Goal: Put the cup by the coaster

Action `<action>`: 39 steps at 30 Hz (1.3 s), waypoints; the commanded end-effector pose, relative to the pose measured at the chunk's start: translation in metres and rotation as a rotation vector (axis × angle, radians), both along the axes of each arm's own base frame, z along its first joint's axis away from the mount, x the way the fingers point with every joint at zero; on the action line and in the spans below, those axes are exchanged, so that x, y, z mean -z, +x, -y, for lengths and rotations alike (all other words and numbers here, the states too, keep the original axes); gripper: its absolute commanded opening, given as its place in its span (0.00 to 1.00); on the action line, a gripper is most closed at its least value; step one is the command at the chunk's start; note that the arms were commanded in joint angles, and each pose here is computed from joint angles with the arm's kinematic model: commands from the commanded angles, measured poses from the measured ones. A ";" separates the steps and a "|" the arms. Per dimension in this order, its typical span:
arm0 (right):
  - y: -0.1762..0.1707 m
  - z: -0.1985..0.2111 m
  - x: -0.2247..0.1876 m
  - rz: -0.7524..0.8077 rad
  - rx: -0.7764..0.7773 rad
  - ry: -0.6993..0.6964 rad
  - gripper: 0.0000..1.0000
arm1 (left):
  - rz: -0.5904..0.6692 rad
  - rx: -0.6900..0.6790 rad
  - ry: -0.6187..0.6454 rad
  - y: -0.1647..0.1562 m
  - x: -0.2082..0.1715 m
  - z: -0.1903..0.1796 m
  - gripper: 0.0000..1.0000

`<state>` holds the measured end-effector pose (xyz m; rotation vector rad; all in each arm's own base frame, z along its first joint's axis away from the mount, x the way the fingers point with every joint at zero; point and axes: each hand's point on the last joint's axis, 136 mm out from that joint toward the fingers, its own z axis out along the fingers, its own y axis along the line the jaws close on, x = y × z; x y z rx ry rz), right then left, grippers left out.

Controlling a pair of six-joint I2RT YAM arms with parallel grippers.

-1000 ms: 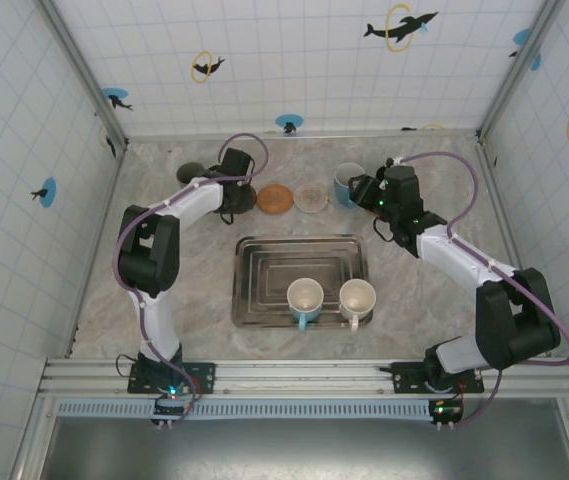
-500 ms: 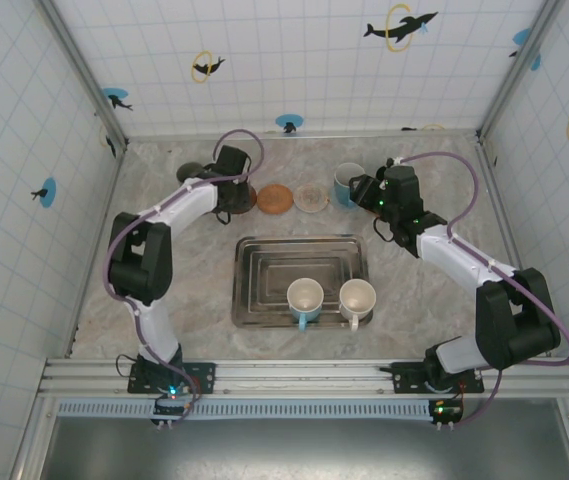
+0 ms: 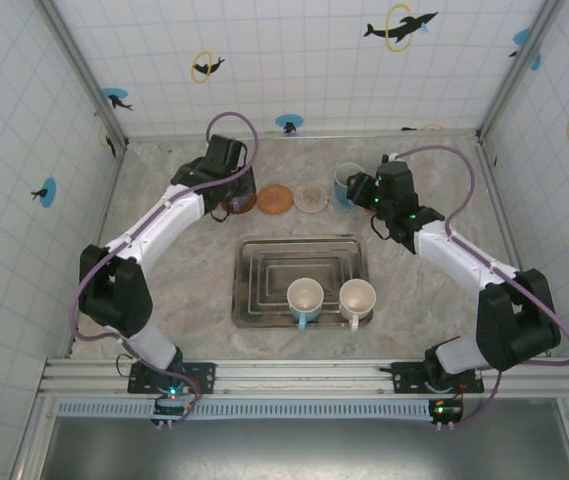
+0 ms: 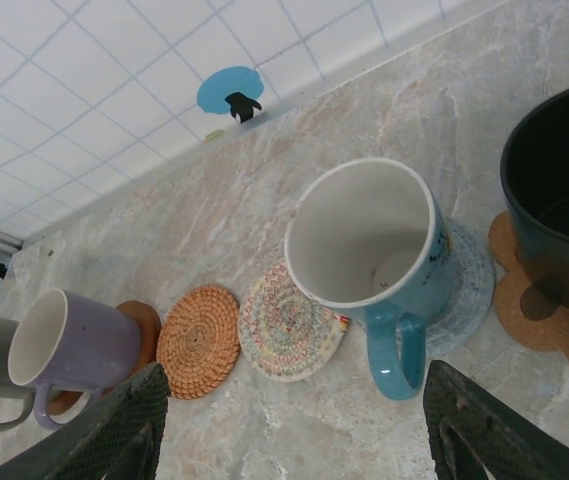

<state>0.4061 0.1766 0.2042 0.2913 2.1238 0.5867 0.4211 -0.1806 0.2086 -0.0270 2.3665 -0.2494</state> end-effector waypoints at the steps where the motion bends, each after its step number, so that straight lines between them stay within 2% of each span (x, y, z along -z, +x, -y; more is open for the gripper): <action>1: -0.003 0.004 -0.036 0.051 0.008 -0.045 0.69 | 0.128 0.017 -0.040 -0.008 -0.044 0.007 0.67; 6: -0.013 0.004 -0.047 0.020 -0.015 -0.140 0.69 | 0.231 0.040 -0.092 -0.028 -0.062 0.008 0.70; 11: -0.023 0.001 -0.054 0.006 -0.036 -0.195 0.69 | 0.285 0.102 -0.185 -0.047 -0.054 0.019 0.70; 20: -0.050 -0.014 -0.046 -0.015 -0.048 -0.246 0.70 | 0.308 0.150 -0.180 -0.060 -0.045 0.023 0.70; 26: -0.070 -0.030 -0.056 0.063 -0.046 -0.174 0.70 | 0.323 0.192 -0.205 -0.061 -0.040 0.032 0.70; 31: -0.079 -0.043 -0.082 0.155 -0.058 -0.084 0.71 | 0.283 0.191 -0.189 -0.052 -0.028 0.039 0.70; 39: -0.090 -0.035 -0.115 0.258 -0.019 0.025 0.73 | 0.292 0.184 -0.250 -0.042 -0.035 0.058 0.70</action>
